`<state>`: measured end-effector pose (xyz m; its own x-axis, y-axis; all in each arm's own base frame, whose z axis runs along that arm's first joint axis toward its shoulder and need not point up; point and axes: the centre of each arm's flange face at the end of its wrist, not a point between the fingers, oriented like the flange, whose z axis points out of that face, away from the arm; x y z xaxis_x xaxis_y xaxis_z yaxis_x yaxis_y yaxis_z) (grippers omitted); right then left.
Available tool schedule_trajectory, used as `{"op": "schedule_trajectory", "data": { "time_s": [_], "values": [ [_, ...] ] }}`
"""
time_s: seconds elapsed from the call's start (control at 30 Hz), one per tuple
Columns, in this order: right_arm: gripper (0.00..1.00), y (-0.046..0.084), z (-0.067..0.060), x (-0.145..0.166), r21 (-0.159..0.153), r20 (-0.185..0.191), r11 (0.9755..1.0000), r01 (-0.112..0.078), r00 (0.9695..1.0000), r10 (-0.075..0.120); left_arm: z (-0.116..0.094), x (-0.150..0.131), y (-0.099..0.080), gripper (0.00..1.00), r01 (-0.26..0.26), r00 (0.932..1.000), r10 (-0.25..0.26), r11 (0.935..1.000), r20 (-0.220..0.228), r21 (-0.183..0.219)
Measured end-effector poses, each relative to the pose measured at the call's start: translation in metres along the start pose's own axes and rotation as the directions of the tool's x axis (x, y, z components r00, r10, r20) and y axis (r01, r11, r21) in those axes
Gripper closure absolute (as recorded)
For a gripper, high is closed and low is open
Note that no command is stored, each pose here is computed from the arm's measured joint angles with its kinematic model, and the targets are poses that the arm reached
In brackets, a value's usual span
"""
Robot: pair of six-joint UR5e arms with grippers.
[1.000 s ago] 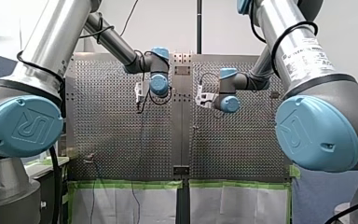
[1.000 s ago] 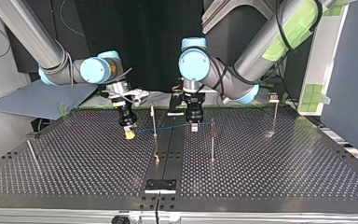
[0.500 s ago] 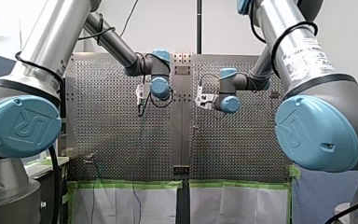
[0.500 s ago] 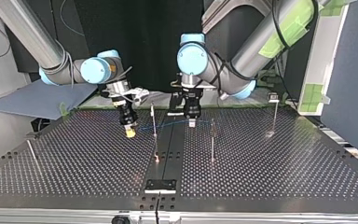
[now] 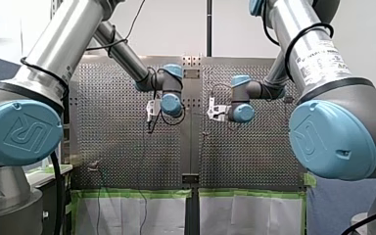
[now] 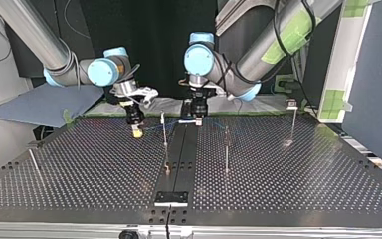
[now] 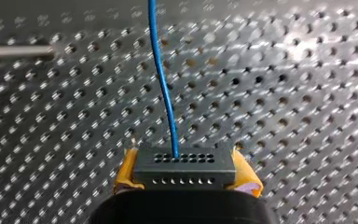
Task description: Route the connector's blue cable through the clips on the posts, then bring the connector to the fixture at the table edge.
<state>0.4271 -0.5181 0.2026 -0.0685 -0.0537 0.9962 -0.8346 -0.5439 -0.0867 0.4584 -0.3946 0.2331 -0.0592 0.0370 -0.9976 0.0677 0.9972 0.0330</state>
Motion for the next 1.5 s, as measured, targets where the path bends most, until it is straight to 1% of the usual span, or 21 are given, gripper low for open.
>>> {"op": "schedule_trajectory", "data": {
  "time_s": [0.13, 0.27, 0.37, 0.63, 0.8, 1.07, 1.2, 1.37, 1.5],
  "values": [
    [1.00, 0.002, -0.008, -0.011, -0.012, 0.013, 0.9999, 0.000, 0.9999, 0.001, -0.001, 0.007, 0.000, 1.00, 0.001, 1.0000, -0.001, 1.0000, -0.007, 0.000],
    [1.00, 0.004, -0.014, -0.021, -0.016, 0.013, 0.9999, -0.004, 0.9999, 0.004, -0.003, 0.014, 0.004, 1.00, 0.009, 0.9999, -0.009, 1.0000, -0.007, -0.003],
    [1.00, 0.005, -0.016, -0.024, -0.018, 0.016, 0.9998, -0.003, 0.9999, 0.003, -0.005, 0.019, 0.005, 1.00, 0.011, 0.9999, -0.011, 0.9999, -0.008, -0.002],
    [1.00, 0.006, -0.019, -0.028, -0.020, 0.025, 0.9998, -0.001, 0.9997, 0.001, -0.012, 0.026, 0.002, 1.00, 0.008, 0.9999, -0.008, 0.9997, -0.015, 0.023],
    [1.00, 0.007, -0.021, -0.033, -0.019, 0.021, 0.9998, 0.000, 0.9998, 0.000, -0.016, 0.028, -0.002, 1.00, 0.006, 0.9998, -0.005, 0.9994, -0.018, 0.035],
    [1.00, 0.009, -0.029, -0.045, -0.021, 0.023, 0.9998, 0.001, 0.9997, 0.000, -0.018, 0.029, -0.005, 1.00, 0.006, 0.9998, -0.005, 0.9991, -0.019, 0.042],
    [1.00, 0.012, -0.032, -0.050, -0.024, 0.034, 0.9997, 0.002, 0.9994, -0.001, -0.017, 0.038, -0.008, 1.00, 0.008, 0.9998, -0.007, 0.9988, -0.021, 0.048],
    [1.00, 0.017, -0.033, -0.057, -0.032, 0.056, 0.9994, 0.012, 0.9984, -0.010, -0.011, 0.056, -0.013, 1.00, 0.026, 0.9995, -0.024, 0.9978, -0.021, 0.062],
    [1.00, 0.023, -0.034, -0.071, -0.040, 0.079, 0.9990, 0.021, 0.9967, -0.018, -0.008, 0.072, -0.016, 1.00, 0.024, 0.9992, -0.022, 0.9976, -0.032, 0.064]
  ]
}}
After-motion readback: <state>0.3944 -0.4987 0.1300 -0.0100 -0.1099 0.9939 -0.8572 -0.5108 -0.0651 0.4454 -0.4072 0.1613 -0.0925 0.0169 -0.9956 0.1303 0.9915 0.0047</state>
